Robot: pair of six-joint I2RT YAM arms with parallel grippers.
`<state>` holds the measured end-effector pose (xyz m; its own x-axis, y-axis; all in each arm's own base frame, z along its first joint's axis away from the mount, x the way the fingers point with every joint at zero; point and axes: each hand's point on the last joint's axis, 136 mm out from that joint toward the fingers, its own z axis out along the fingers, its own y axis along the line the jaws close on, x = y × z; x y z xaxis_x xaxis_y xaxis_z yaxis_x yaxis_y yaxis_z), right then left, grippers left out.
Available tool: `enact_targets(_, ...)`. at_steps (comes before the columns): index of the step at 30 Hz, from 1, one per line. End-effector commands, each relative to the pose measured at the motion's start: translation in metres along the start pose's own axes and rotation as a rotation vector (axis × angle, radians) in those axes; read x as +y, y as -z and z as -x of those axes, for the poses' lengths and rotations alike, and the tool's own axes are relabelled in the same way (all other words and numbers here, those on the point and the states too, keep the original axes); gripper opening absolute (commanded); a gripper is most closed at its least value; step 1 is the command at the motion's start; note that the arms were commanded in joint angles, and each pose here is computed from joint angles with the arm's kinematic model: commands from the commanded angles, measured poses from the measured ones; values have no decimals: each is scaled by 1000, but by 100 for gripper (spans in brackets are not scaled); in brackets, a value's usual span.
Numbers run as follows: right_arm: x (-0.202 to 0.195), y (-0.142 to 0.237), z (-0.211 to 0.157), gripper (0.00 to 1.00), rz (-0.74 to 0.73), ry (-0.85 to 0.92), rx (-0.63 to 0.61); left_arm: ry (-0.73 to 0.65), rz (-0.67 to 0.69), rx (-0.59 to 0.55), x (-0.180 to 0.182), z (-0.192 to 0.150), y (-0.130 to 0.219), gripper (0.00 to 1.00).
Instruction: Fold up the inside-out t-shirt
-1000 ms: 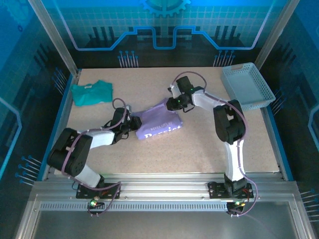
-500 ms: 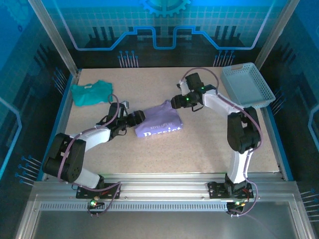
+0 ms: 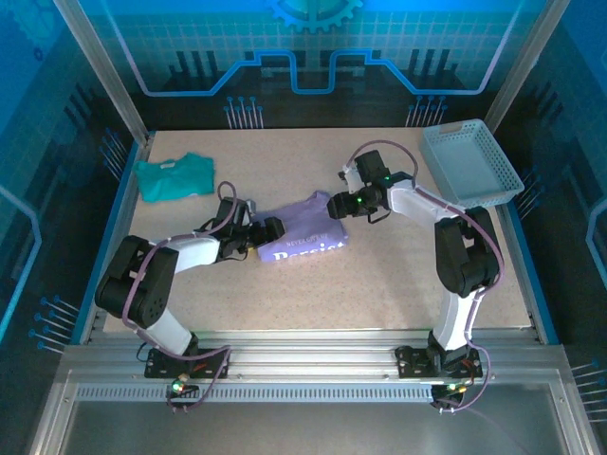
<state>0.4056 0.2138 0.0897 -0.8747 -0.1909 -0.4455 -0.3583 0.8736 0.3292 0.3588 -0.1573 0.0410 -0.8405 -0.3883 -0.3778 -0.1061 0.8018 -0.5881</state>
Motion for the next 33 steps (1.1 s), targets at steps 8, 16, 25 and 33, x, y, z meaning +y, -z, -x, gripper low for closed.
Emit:
enact_targets(8,11,0,1,65,43,2,-6,-56,175,-25,23,-11,17,93)
enact_targets(16,10,-5,0,65,35,4,3,-43,129,57,13,-25,-8,93)
enact_targets(25,5,-7,-8,65,19,-4,10,-60,-28,71,-23,-18,-34,58)
enact_targets(33,4,7,-1,64,4,7,-24,-153,-116,-23,-48,20,-37,11)
